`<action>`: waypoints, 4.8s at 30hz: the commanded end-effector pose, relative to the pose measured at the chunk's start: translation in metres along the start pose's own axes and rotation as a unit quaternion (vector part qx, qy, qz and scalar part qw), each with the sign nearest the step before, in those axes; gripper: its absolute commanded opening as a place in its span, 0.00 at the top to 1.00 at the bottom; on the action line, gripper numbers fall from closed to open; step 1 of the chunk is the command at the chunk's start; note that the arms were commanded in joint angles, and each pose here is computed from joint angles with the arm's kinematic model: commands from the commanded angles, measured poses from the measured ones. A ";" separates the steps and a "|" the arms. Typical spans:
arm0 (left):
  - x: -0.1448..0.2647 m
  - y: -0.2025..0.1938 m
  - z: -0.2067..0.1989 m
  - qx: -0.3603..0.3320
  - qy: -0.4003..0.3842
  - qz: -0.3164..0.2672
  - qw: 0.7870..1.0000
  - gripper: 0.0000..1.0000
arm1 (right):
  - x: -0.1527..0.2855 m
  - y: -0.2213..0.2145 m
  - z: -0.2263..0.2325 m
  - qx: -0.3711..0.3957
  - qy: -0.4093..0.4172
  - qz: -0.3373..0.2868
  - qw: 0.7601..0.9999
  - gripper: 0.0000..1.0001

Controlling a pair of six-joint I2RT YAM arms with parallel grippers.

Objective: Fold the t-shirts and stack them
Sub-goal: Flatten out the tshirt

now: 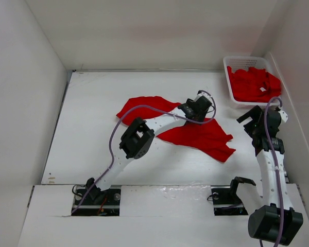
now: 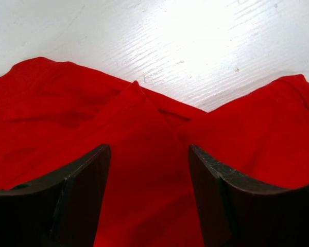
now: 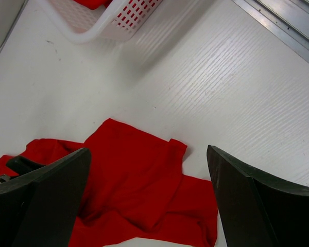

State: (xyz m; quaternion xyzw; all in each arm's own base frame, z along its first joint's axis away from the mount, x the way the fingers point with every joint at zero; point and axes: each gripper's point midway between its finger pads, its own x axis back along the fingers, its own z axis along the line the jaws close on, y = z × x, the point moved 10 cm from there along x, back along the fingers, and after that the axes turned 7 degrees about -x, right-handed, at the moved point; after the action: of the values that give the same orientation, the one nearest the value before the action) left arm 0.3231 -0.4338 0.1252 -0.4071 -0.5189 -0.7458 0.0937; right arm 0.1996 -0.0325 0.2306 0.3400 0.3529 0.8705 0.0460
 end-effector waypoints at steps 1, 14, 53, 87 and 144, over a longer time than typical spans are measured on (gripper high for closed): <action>-0.001 0.007 0.001 0.017 0.017 -0.019 1.000 0.42 | 0.000 0.001 0.003 0.006 0.013 -0.006 1.000 0.00; 0.004 0.016 0.008 0.041 0.068 -0.038 0.996 1.00 | 0.000 -0.002 0.005 0.011 0.019 -0.001 1.000 0.00; 0.172 -0.058 0.152 0.301 0.216 -0.116 0.922 1.00 | -0.034 -0.056 -0.029 0.016 -0.089 0.170 0.981 0.07; 0.202 -0.071 0.251 0.361 0.329 -0.154 0.859 1.00 | -0.014 -0.113 0.027 0.190 -0.099 0.251 0.944 0.17; 0.362 0.058 0.338 0.315 0.430 -0.386 0.753 1.00 | 0.058 -0.008 0.127 0.107 0.098 0.018 0.989 1.00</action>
State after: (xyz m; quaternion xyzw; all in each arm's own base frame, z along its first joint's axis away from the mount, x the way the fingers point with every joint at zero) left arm 0.3352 -0.0992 0.3738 0.1211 -0.7082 -0.6648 0.2044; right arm 0.2300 0.0845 0.2800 0.3218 0.4242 0.8388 -0.1134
